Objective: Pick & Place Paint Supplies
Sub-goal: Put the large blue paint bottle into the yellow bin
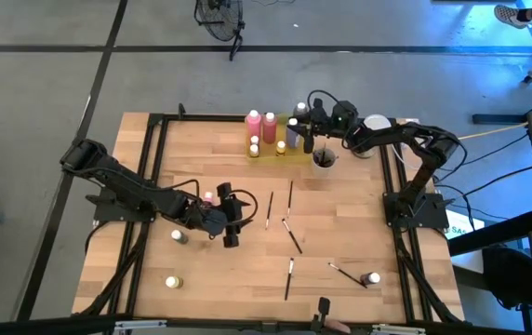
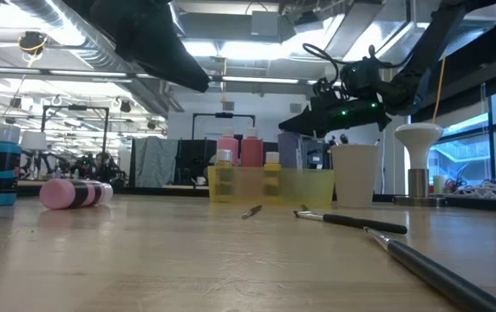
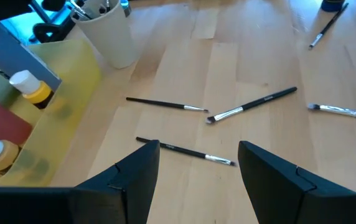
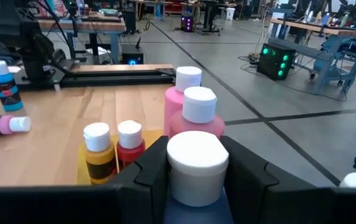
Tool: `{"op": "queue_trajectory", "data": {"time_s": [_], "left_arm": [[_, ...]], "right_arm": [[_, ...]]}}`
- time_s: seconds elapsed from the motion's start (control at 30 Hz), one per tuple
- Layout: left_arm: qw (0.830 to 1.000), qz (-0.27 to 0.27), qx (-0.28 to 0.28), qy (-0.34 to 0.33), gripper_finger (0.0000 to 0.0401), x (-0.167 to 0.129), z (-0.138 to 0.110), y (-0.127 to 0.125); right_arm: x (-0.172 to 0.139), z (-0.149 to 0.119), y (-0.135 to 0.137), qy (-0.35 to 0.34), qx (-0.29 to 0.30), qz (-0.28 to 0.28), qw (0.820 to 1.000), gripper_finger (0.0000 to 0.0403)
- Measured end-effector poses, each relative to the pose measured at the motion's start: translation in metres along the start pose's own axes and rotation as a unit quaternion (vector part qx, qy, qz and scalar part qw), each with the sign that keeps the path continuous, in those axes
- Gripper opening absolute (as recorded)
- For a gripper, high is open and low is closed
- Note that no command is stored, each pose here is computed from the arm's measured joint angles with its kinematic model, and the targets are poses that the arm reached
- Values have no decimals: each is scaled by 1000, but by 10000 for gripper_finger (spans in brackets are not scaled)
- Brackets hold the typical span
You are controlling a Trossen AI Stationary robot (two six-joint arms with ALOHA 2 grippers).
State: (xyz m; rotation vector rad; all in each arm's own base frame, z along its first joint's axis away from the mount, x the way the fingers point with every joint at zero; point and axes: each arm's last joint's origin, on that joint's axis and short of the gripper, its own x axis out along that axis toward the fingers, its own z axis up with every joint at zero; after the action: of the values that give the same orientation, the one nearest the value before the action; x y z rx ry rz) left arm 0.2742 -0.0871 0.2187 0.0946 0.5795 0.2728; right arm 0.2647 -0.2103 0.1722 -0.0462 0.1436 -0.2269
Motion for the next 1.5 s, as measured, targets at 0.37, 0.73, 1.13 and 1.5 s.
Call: {"op": "queue_trajectory", "data": {"time_s": [0.37, 0.73, 1.13, 1.5], "left_arm": [[999, -50, 0, 11, 213, 0, -1, -3], [998, -54, 0, 12, 213, 0, -1, -4], [996, -92, 0, 20, 213, -1, -1, -6], [995, -93, -1, 18, 213, -1, -1, -6]], "right_arm": [[2, -7, 0, 16, 2, 1, 1000, 120], [6, -14, -1, 7, 35, 1, 999, 152], [8, -13, 4, 5, 40, 7, 999, 161], [9, -13, 4, 5, 57, -3, 998, 212]]}}
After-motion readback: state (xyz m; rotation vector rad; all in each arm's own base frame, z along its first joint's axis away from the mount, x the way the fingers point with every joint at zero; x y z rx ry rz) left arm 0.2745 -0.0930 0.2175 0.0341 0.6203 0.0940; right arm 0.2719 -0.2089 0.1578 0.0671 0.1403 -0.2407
